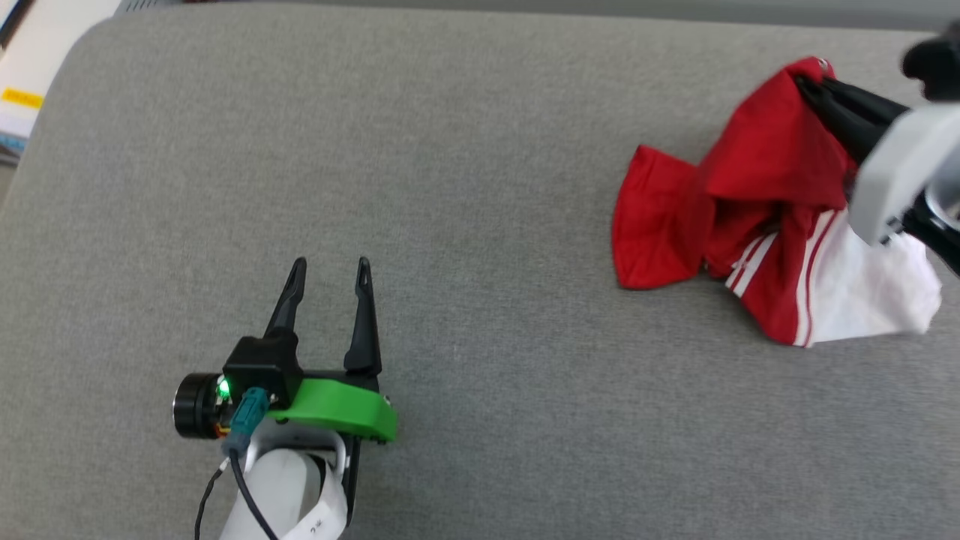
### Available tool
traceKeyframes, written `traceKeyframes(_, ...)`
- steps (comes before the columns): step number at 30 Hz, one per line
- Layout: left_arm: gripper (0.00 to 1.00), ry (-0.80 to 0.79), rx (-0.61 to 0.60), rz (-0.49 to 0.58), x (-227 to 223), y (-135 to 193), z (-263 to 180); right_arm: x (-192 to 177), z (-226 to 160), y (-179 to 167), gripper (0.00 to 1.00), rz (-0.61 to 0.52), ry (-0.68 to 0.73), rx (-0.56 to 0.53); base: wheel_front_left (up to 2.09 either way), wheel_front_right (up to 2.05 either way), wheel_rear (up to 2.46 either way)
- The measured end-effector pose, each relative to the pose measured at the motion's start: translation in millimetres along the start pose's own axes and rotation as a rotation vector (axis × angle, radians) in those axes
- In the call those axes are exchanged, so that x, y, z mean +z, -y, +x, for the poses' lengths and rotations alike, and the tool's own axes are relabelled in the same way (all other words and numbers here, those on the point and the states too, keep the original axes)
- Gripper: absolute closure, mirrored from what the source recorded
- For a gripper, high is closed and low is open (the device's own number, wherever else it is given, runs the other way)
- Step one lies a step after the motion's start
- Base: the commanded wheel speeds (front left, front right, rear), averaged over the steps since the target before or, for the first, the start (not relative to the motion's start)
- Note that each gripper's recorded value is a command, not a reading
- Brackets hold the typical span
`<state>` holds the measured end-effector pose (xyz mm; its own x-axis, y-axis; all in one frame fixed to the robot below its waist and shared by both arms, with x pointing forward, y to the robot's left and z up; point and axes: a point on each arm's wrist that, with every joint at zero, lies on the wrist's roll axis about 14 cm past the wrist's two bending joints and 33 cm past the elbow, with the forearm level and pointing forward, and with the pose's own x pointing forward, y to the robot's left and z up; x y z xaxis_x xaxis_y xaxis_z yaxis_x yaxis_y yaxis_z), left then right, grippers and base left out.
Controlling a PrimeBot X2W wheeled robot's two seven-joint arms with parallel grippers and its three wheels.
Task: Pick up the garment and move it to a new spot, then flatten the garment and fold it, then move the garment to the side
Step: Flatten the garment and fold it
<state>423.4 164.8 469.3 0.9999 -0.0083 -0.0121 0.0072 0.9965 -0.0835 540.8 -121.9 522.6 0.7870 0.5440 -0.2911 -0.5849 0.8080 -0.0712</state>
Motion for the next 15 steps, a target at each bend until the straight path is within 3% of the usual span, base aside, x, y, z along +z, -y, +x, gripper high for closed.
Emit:
traceKeyframes(4,0.0,-0.024,0.016,-0.001,-11,-4,9,-30,46,-12,1.0,-0.049,-0.106,0.042,0.0,0.0,0.0)
traceKeyframes(9,0.0,-0.062,0.059,0.002,-24,-16,9,-107,81,-45,1.0,-0.074,-0.319,0.123,0.0,0.0,0.0)
traceKeyframes(14,0.0,-0.083,0.091,0.013,-30,-26,4,-120,95,-54,1.0,0.009,-0.305,0.134,0.0,0.0,0.0)
traceKeyframes(15,0.0,-0.083,0.095,0.014,-29,-28,3,-118,95,-53,0.81,0.012,-0.286,0.132,0.0,0.0,0.0)
